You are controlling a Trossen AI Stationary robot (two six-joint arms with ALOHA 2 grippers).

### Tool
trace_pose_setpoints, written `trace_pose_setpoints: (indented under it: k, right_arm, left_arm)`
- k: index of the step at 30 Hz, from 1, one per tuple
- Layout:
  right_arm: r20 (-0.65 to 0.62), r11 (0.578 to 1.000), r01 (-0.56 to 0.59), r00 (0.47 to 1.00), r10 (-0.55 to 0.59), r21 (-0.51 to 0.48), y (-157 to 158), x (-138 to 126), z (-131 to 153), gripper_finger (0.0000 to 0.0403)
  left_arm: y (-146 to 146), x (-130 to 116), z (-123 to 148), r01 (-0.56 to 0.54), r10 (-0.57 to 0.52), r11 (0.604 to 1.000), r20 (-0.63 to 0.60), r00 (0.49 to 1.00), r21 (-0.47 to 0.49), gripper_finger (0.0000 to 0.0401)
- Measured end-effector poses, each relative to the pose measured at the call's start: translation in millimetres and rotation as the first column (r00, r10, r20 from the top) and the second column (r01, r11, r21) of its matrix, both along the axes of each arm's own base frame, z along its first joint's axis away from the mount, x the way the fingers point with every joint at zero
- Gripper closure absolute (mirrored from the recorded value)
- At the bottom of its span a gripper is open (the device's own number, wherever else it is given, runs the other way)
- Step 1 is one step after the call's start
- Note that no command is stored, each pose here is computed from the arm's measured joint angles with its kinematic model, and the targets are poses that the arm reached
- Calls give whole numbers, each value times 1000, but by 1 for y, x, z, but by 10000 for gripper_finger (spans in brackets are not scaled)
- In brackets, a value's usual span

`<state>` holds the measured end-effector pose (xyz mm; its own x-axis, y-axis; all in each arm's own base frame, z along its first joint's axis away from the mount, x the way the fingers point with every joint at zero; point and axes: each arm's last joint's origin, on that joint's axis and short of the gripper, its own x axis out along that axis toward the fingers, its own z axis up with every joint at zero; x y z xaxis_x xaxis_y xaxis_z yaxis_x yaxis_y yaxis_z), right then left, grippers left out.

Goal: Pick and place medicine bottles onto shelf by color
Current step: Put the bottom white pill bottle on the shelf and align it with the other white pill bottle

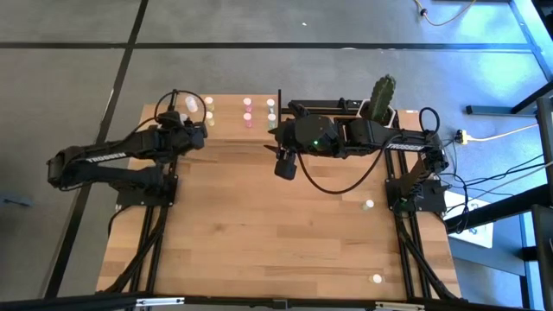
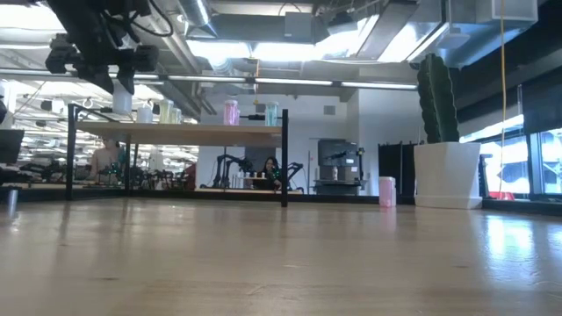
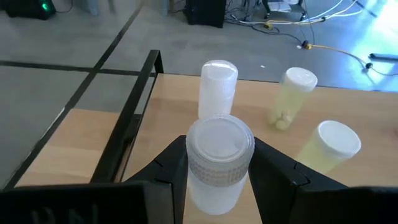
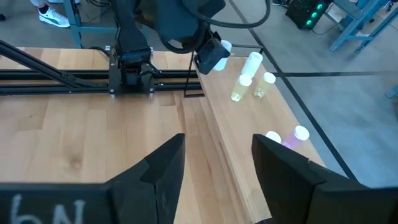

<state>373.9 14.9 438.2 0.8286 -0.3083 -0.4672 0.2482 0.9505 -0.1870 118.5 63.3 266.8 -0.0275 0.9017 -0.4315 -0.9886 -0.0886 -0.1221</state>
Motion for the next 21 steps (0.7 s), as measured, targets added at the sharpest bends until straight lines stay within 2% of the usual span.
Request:
trace_pose_setpoints:
  k: [10,21]
  right_arm:
    - [0,1000,0,1000,0,0,0,0,0,215]
    - [0,1000,0,1000,0,0,0,0,0,215]
  left_arm:
    - [9,-1,0,27,-31,998,-83,996,-48,275]
    - [14,8,-3,59,-66,996,-137,988,-60,275]
